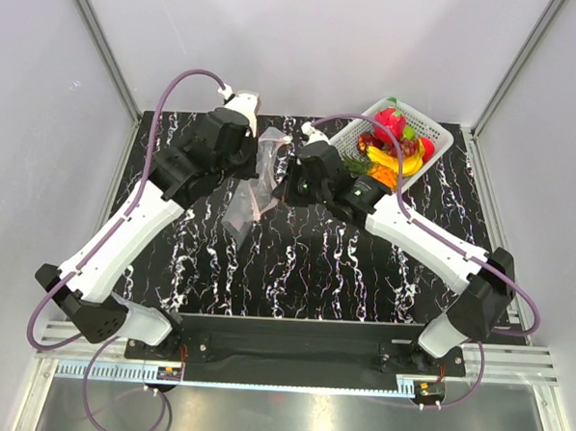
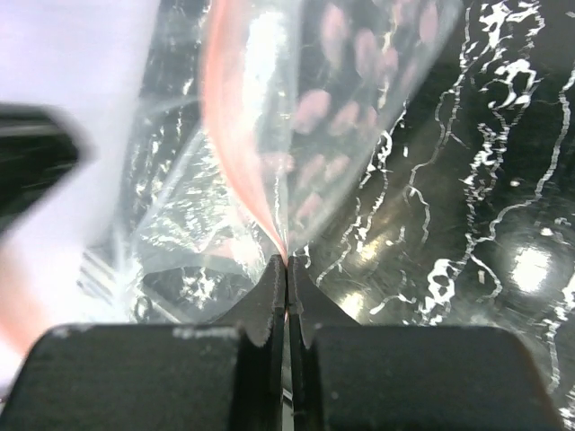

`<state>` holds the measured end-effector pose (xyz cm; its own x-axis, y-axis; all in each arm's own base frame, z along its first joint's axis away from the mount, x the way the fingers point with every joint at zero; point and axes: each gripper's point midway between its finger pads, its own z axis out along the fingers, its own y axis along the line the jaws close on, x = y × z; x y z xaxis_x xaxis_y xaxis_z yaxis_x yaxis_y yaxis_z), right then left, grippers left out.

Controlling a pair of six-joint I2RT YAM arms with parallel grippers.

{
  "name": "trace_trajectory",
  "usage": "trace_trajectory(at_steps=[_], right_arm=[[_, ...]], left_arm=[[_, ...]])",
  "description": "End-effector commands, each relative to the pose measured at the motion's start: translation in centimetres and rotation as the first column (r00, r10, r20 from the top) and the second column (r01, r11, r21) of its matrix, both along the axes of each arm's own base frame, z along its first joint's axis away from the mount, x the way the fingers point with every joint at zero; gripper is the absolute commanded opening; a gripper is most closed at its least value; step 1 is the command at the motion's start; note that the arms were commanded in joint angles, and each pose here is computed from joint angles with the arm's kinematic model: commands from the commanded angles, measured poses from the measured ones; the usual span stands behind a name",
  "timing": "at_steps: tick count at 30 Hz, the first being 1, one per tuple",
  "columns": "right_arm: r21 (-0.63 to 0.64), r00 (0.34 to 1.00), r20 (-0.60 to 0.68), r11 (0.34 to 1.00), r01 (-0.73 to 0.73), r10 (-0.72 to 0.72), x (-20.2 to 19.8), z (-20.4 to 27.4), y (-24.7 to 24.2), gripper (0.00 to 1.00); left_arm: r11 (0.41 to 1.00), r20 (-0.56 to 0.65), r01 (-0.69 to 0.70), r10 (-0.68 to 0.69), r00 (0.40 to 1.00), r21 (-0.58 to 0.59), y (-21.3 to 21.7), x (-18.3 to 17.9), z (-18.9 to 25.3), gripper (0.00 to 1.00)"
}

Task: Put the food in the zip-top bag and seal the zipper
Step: Open the zipper of the food storage bag at the center of the board.

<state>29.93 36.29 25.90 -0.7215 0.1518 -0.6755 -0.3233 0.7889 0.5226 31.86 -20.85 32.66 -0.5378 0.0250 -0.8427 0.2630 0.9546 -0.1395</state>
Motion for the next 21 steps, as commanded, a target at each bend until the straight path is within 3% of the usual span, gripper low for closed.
trace_trajectory(at_steps=[1, 4, 8, 12, 21], right_arm=[[0.098, 0.999, 0.013, 0.995, 0.034, -0.035, 0.9, 1.6, 1.5, 0.0], [0.099, 0.997, -0.015, 0.992, 0.075, -0.074, 1.3, 0.1, 1.3, 0.0], [0.086, 0.991, -0.062, 0.989, 0.121, -0.116, 1.5, -4.0, 0.5, 0.0], [0.075, 0.982, -0.065, 0.981, 0.18, -0.176, 2.1, -6.0, -1.2, 0.0], [0.063, 0.972, -0.087, 0.972, 0.225, -0.219, 2.0, -9.6, -4.3, 0.22]], left_arm=[[0.976, -0.025, -0.063, 0.07, 0.997, 0.208, 3.5, -1.3, 0.0, 0.0], [0.963, -0.014, -0.082, 0.089, 0.996, 0.257, 3.5, -1.1, -0.8, 0.0], [0.936, -0.03, -0.082, 0.098, 0.995, 0.343, 2.7, -0.8, -4.9, 0.0], [0.94, -0.012, -0.068, 0.076, 0.997, 0.334, 0.9, -0.1, -7.1, 0.0], [0.966, -0.046, 0.048, -0.038, 0.998, 0.253, -3.0, -0.4, -10.3, 0.0]])
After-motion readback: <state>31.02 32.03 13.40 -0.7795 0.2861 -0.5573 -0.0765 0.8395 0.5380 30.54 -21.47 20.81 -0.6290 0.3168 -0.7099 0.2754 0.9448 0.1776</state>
